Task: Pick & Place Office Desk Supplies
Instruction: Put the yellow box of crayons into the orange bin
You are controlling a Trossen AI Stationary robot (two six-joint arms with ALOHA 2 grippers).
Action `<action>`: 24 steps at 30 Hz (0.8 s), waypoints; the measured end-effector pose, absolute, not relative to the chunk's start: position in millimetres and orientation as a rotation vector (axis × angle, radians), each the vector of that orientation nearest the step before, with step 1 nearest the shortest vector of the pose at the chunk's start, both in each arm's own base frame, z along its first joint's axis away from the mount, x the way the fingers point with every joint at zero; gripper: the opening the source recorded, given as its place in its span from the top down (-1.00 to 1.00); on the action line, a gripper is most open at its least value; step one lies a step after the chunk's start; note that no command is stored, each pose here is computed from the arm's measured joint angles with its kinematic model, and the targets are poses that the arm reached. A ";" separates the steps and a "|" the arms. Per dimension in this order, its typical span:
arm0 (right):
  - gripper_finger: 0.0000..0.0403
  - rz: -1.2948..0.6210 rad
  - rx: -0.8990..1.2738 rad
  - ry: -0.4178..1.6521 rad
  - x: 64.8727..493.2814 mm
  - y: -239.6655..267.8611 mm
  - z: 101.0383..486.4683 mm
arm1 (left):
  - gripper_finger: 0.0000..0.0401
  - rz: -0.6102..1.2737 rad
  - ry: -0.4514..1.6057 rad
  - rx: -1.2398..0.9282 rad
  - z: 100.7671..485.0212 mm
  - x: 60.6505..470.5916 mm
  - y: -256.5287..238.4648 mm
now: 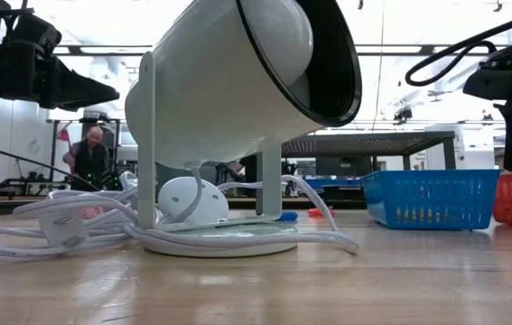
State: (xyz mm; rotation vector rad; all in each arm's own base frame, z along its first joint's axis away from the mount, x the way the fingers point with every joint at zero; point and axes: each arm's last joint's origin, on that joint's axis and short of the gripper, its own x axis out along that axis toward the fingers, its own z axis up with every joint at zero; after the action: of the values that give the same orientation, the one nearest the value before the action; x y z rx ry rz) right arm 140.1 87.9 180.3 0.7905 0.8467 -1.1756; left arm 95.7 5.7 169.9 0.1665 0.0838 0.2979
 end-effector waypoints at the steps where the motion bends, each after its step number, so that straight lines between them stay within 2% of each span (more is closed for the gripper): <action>1: 0.53 -1.176 0.786 0.849 139.8 87.7 180.3 | 0.21 0.298 0.084 0.166 170.0 95.7 5.7; 8: 0.53 -1.186 0.749 0.837 140.9 87.9 191.4 | 0.21 0.298 0.084 0.167 169.9 95.7 5.7; 14: 0.53 -1.113 0.661 0.858 148.4 92.5 220.2 | 0.21 0.298 0.084 0.166 170.0 95.7 5.7; 19: 0.53 -0.992 0.552 0.711 160.9 96.9 252.9 | 0.21 0.298 0.084 0.166 169.9 95.7 5.7; 24: 0.53 -0.879 0.327 0.558 171.3 99.1 276.4 | 0.21 0.298 0.083 0.166 170.1 95.7 5.7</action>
State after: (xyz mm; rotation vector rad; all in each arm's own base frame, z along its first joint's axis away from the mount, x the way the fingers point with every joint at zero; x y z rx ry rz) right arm 171.3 99.1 276.4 0.3269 0.5581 -0.8785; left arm 95.7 5.7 170.1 0.1664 0.0831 0.2984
